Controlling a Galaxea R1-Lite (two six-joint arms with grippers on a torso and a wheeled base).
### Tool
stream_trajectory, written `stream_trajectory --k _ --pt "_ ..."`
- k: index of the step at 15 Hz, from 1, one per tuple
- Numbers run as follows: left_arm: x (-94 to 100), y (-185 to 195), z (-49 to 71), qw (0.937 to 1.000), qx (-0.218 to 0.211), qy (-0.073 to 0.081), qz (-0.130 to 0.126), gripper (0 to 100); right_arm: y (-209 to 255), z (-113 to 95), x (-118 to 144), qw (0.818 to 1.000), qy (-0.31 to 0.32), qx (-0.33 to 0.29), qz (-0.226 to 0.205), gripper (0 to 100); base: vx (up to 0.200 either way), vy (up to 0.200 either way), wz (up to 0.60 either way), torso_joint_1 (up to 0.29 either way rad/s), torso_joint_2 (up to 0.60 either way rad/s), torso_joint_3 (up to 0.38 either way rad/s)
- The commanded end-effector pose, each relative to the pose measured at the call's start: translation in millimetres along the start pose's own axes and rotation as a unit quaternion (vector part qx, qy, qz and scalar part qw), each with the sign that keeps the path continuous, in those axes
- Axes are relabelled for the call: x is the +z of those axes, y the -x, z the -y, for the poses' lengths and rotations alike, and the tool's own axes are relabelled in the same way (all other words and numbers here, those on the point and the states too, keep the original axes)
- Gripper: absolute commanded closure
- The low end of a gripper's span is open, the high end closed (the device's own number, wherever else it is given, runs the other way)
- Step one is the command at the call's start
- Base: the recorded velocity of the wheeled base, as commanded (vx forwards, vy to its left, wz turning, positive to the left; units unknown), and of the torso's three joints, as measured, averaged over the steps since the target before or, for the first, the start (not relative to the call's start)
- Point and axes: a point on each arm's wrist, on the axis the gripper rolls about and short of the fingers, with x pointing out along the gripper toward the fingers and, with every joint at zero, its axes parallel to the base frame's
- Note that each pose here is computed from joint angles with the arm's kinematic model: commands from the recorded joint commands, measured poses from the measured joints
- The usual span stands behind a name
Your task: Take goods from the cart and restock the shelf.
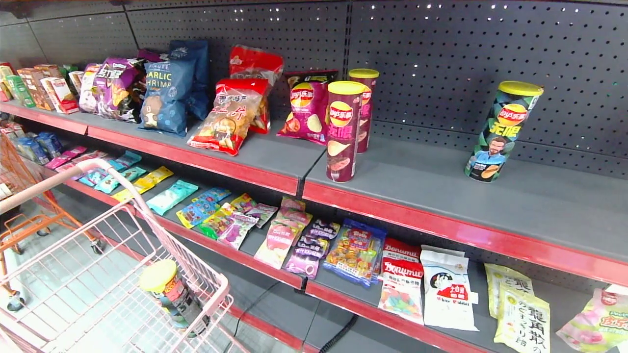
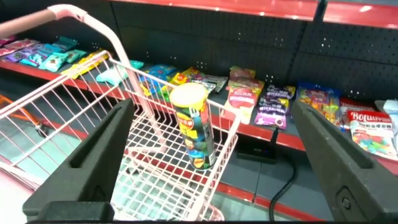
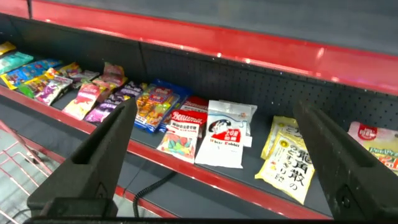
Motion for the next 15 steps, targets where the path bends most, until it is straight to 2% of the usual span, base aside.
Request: stream_trajectory --k 1,9,14,15 --pt "0.0 0.0 0.0 1.0 0.0 0.0 0.0 0 -0.1 0.0 0.0 1.0 -0.001 0.001 -0.001 0 0.0 0.0 0.0 -0.144 0.38 0.237" --pt "0.0 0.0 0.0 1.0 0.0 0.0 0.0 0 -0.1 0.0 0.0 1.0 0.0 0.001 -0.001 0 0.0 0.0 0.0 -0.171 0.46 0.284" --pt "0.1 0.0 -0.1 1.0 0.004 -0.001 0.001 0 -0.1 0.0 0.0 1.0 0.0 0.001 -0.001 0 0.0 0.0 0.6 -0.023 0.06 0.04" --pt "0.3 0.0 -0.3 1.0 0.007 -0.002 0.001 0 -0.1 0.0 0.0 1.0 0.0 0.0 -0.001 0 0.0 0.0 0.0 0.0 0.0 0.0"
